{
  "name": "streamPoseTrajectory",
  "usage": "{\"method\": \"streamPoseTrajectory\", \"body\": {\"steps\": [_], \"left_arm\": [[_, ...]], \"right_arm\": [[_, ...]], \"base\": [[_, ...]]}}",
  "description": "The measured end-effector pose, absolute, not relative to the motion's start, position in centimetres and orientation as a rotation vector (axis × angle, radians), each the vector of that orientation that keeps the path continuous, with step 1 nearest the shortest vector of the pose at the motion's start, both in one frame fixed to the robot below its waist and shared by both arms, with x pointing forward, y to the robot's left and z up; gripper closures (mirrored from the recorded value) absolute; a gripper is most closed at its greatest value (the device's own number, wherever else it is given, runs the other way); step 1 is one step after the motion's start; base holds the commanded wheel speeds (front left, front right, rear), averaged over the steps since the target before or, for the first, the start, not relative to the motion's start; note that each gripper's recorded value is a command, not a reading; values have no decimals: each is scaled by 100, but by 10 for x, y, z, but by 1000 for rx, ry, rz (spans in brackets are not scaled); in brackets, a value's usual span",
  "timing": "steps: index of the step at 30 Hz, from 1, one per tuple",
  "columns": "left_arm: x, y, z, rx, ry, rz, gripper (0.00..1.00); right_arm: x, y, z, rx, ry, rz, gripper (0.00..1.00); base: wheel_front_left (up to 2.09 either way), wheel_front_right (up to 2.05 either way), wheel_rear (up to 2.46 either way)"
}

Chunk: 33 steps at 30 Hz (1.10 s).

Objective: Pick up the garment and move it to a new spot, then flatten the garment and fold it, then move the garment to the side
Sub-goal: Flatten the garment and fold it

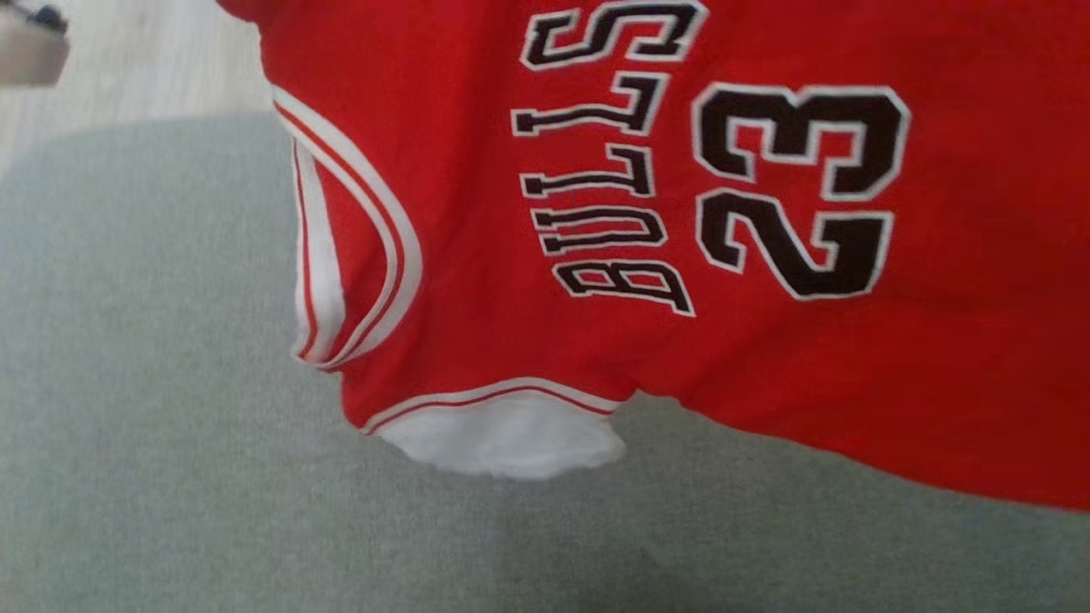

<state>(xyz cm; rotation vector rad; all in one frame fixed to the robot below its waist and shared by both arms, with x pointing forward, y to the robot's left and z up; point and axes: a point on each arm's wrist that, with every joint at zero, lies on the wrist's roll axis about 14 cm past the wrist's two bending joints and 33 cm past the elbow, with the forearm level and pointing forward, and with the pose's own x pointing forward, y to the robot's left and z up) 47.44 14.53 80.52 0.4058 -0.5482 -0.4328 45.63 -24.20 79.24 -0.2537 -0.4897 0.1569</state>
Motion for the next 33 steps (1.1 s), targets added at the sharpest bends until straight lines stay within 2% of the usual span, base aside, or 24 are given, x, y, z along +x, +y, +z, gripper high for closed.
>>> {"method": "streamPoseTrajectory", "body": {"steps": [3, 6, 10, 15, 17, 20, 26, 29, 33], "left_arm": [[523, 147, 762, 437, -390, -437, 100], [559, 155, 750, 474, -362, -405, 100], [599, 168, 762, 525, -441, -329, 100], [618, 172, 788, 526, -578, -265, 100], [620, 172, 792, 510, -599, -261, 100], [623, 175, 778, 477, -573, -277, 100], [623, 179, 676, 389, -381, -346, 100], [603, 177, 618, 343, -272, -383, 100], [557, 169, 564, 290, -167, -440, 100]], "right_arm": [[516, -218, 765, -233, -385, 211, 100], [557, -203, 749, -251, -352, 233, 100], [603, -193, 743, -263, -390, 232, 100], [632, -193, 752, -297, -491, 211, 100], [641, -191, 754, -303, -532, 209, 100], [654, -186, 736, -300, -510, 219, 100], [673, -182, 643, -267, -317, 254, 100], [666, -184, 584, -230, -181, 263, 100], [636, -195, 529, -178, -44, 258, 100]], "base": [[0, 0, 0], [0, 0, 0], [0, 0, 0], [0, 0, 0], [0, 0, 0], [0, 0, 0], [0, 0, 0], [0, 0, 0], [0, 0, 0]]}}
